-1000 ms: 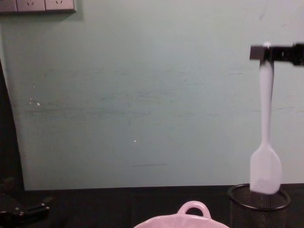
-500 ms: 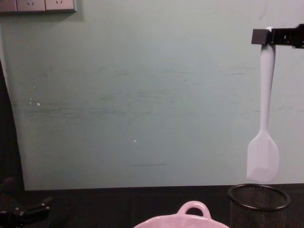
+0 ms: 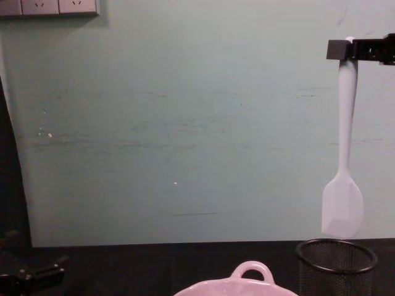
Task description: Use the one hand to pick up the spoon and stir the clear water in the bowl.
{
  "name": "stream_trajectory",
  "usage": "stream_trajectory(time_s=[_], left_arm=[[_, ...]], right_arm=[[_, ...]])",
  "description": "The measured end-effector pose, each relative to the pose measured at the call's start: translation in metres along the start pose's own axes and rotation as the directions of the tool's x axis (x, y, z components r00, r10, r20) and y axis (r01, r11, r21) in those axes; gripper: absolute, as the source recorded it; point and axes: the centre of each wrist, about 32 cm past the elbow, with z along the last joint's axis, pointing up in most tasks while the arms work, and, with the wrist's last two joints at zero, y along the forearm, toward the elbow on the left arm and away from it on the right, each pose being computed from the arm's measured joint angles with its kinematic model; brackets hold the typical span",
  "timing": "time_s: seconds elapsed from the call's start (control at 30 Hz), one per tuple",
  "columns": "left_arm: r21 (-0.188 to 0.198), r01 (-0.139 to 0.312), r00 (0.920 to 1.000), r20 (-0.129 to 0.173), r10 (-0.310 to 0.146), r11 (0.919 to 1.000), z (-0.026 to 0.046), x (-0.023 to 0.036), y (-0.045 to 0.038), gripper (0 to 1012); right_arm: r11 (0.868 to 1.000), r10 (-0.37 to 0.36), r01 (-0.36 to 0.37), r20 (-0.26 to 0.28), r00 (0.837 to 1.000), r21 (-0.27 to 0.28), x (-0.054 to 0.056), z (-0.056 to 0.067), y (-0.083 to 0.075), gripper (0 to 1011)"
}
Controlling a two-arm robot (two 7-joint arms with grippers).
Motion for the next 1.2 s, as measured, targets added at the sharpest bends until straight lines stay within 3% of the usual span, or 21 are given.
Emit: stream_trajectory(time_s=[0.23,0.37,0.6,0.67,0.77,1.0,1.2], left_arm=[[0.0,0.0,1.0,0.0,0.0,1.0,0.0,0.0,0.0,1005],[0.0,0.0,1.0,0.0,0.0,1.0,0.0,0.0,0.0,1005],[0.0,0.0,1.0,0.0,0.0,1.0,0.0,0.0,0.0,1005],[0.0,0.0,1.0,0.0,0.0,1.0,0.0,0.0,0.0,1005],[0.0,0.0,1.0,0.0,0.0,1.0,0.0,0.0,0.0,1005],[0.0,0.0,1.0,0.0,0.0,1.0,0.0,0.0,0.0,1005],[0.0,0.0,1.0,0.0,0.0,1.0,0.0,0.0,0.0,1005]], right_arm=[[1.0,0.013,-0.013,0.008,1.0,0.016,-0.011,-0.008,0.006,84],[0.996,0.085,-0.085,0.009,0.996,0.016,-0.024,-0.015,0.029,84],[0.985,0.172,-0.172,0.002,0.985,0.004,-0.04,-0.029,0.053,84],[0.98,0.201,-0.201,-0.004,0.98,-0.006,-0.047,-0.039,0.06,84],[0.977,0.215,-0.215,-0.009,0.977,-0.008,-0.051,-0.047,0.062,84],[0.972,0.234,-0.234,-0.032,0.972,-0.004,-0.061,-0.082,0.059,84],[0.97,0.243,-0.243,-0.036,0.969,0.012,-0.064,-0.095,0.061,84]])
